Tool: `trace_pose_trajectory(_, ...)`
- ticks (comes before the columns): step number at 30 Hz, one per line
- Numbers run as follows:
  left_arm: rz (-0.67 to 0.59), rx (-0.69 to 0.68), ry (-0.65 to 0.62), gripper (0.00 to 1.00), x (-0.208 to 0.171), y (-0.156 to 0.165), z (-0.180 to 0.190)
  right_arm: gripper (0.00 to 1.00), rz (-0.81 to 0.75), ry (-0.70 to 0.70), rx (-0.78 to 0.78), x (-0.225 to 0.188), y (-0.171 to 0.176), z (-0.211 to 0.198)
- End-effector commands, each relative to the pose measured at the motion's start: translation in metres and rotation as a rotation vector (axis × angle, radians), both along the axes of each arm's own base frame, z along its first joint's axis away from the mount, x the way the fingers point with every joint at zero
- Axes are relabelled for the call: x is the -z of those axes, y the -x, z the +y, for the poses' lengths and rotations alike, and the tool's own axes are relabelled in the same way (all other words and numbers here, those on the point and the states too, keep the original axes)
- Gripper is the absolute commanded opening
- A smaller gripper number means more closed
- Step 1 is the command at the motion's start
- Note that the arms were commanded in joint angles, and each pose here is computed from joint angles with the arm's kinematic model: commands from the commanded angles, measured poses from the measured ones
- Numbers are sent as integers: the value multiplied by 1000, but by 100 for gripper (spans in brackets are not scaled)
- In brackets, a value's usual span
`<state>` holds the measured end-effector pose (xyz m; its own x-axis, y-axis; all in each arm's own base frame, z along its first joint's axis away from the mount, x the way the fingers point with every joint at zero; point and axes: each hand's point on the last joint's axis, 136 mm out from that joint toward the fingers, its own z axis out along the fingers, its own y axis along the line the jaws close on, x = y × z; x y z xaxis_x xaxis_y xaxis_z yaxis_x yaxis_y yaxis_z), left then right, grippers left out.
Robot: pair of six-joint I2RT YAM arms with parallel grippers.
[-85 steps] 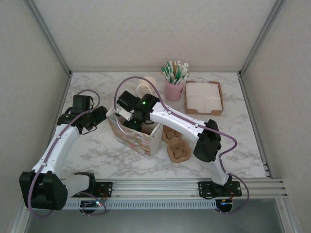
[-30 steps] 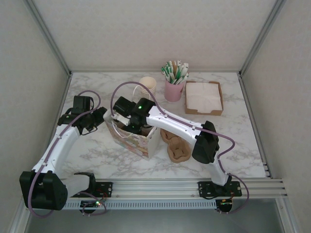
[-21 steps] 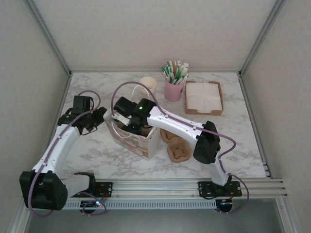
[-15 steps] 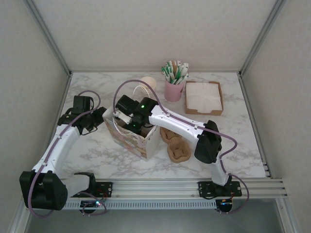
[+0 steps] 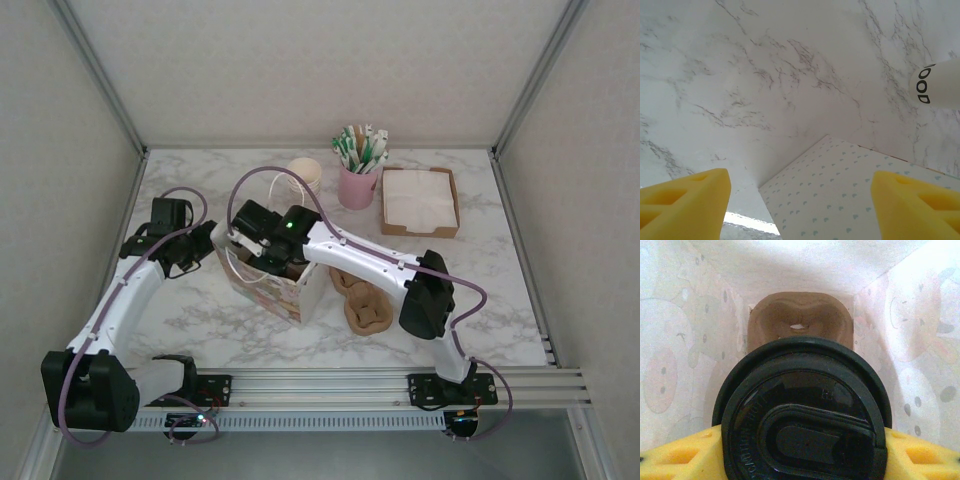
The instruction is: Pack the takeout coffee
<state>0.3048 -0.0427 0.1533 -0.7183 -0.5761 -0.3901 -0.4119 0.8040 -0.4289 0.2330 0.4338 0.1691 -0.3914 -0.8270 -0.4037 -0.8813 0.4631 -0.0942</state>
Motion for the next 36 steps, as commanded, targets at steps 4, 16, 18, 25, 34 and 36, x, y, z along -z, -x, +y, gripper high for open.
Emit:
trace_pose_trajectory(4, 23, -11, 10, 74, 8, 4, 2, 53, 21, 148, 9, 48, -2, -8)
trace_pose_trajectory(16, 23, -15, -1, 74, 7, 5, 4, 53, 65, 358, 27, 73, 7, -47)
trace_pose_trajectory(18, 22, -15, -1, 74, 7, 4, 4, 53, 38, 381, 40, 69, 2, -52)
trace_pose_trajectory(25, 25, -13, -5, 74, 6, 6, 4, 53, 37, 313, 57, 44, 2, -42)
trace_pose_trajectory(34, 26, -14, -9, 74, 6, 5, 5, 54, 250, 222, 105, 53, 24, -29)
trace_pose_trajectory(36, 25, -15, -7, 74, 6, 5, 4, 54, 281, 208, 123, 52, 24, -28)
